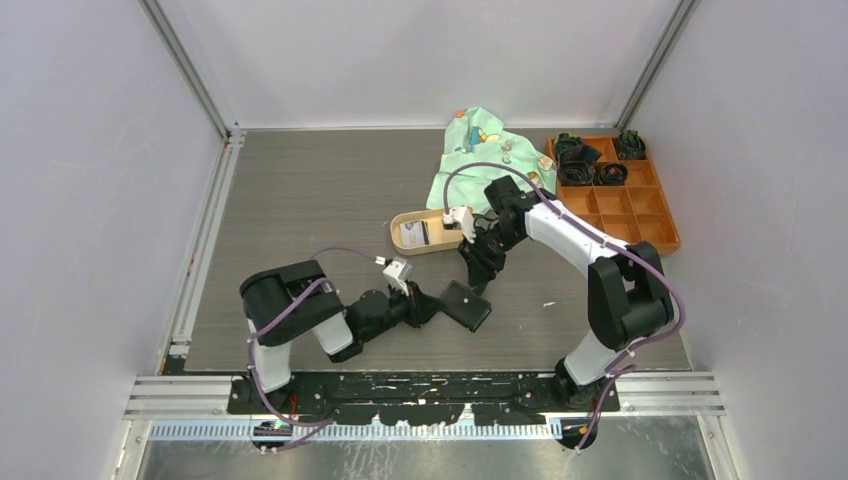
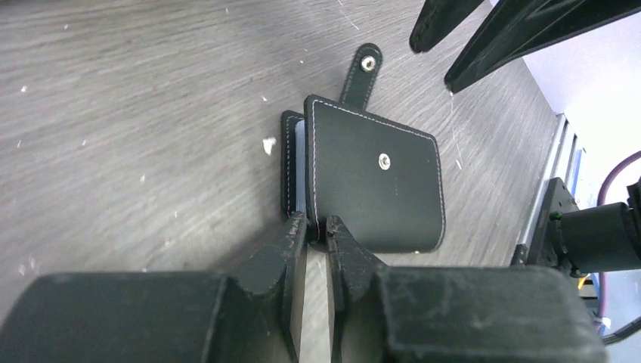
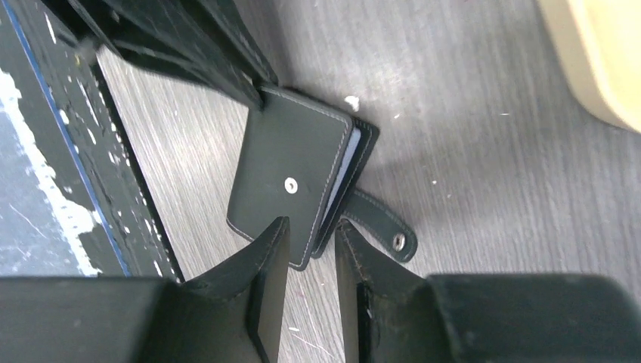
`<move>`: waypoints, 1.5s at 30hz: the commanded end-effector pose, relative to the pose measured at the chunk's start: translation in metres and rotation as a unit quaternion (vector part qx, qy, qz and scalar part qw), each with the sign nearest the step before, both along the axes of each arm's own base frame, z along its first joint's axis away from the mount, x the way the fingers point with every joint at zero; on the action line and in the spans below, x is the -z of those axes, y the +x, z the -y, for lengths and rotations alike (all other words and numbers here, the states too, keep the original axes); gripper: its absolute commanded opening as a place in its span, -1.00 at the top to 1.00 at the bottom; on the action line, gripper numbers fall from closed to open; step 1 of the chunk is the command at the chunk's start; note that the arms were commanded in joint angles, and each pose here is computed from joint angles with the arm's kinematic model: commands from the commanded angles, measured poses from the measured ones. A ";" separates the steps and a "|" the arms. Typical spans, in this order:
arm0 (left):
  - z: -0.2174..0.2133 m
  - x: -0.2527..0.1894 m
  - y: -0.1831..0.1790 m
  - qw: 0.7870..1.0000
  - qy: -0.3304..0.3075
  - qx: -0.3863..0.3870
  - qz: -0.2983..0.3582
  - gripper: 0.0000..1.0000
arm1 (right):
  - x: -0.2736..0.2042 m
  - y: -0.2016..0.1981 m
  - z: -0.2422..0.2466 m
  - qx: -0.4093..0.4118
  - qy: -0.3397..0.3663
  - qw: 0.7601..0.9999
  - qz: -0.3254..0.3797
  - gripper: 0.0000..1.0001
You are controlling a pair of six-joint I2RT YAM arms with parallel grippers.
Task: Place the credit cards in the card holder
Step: Close the card holder at the center of the board.
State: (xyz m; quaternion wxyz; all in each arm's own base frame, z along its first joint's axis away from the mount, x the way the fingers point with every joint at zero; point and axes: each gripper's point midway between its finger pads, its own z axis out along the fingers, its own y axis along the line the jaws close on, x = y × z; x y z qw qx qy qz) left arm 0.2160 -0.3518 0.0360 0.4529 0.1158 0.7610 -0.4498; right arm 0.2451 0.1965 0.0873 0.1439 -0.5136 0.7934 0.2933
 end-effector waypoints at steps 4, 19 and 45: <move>-0.024 -0.046 0.000 0.998 -0.008 -0.050 0.031 0.50 | 0.007 -0.027 0.008 -0.104 0.027 0.994 0.032 0.32; 0.028 -0.062 -0.012 0.987 0.043 0.120 -0.101 0.69 | -0.006 0.016 0.032 0.012 0.080 0.994 0.077 0.18; 0.034 -0.028 -0.009 0.981 0.036 0.119 -0.150 0.76 | 0.038 0.034 0.034 0.129 0.043 0.983 -0.122 0.23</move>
